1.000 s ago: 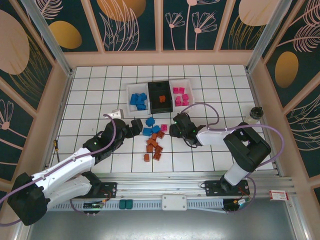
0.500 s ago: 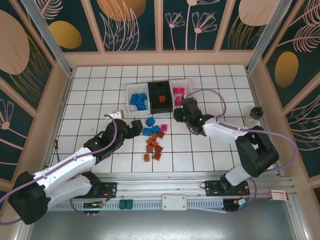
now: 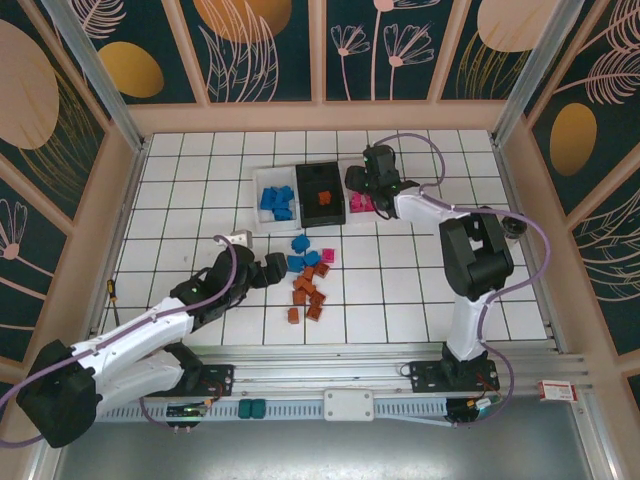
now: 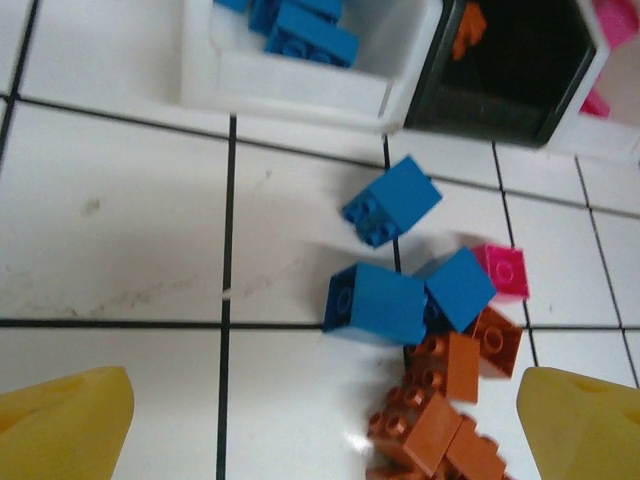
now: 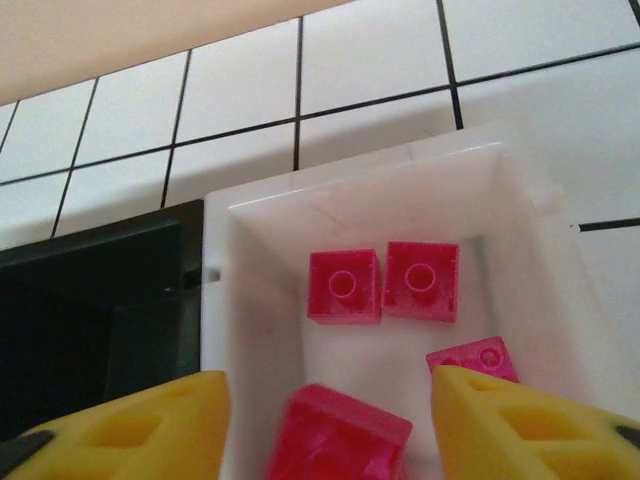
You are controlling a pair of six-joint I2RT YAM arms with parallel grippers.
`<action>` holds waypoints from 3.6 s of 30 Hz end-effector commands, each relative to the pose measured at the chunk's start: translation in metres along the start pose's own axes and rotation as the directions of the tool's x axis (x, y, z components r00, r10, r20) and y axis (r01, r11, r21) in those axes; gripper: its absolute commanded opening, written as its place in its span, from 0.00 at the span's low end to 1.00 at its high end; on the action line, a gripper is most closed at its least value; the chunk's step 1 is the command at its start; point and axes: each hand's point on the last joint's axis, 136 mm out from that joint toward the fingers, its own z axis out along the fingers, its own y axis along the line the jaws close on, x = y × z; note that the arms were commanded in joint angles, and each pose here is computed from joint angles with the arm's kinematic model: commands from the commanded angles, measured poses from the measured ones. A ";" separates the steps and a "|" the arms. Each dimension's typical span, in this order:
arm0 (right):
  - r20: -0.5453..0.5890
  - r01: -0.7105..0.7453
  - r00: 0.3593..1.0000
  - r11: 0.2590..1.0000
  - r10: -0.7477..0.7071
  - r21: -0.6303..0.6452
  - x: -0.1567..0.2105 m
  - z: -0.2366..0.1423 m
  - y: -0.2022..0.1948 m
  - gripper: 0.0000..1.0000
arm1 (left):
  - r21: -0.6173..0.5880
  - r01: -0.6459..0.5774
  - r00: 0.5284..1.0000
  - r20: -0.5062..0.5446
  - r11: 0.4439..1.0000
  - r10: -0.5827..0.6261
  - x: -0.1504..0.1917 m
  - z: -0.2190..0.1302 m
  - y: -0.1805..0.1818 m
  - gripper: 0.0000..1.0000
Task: Sort the legos into containers by color
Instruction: Place the lego in the container, then pick up the lego from the middle-left of the table, then place the lego in the container, then pick up the lego from the bottom-center of the table.
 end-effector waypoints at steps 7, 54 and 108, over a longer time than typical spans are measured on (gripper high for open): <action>0.084 0.017 0.996 0.994 -0.008 -0.107 -0.026 -0.047 0.030 0.61 | 0.052 -0.079 0.961 -0.261 0.996 0.090 0.083 -0.001 -0.008 0.90; -0.018 0.009 1.000 0.982 -0.013 -0.191 0.114 -0.131 0.029 0.60 | 0.014 -0.252 0.963 0.097 0.968 0.250 -0.136 0.105 -0.143 0.15; -0.335 0.463 0.650 0.705 -0.682 -0.538 0.345 -0.183 0.129 0.60 | 0.045 0.092 0.952 0.288 0.995 -0.101 -0.091 -0.057 -0.003 0.98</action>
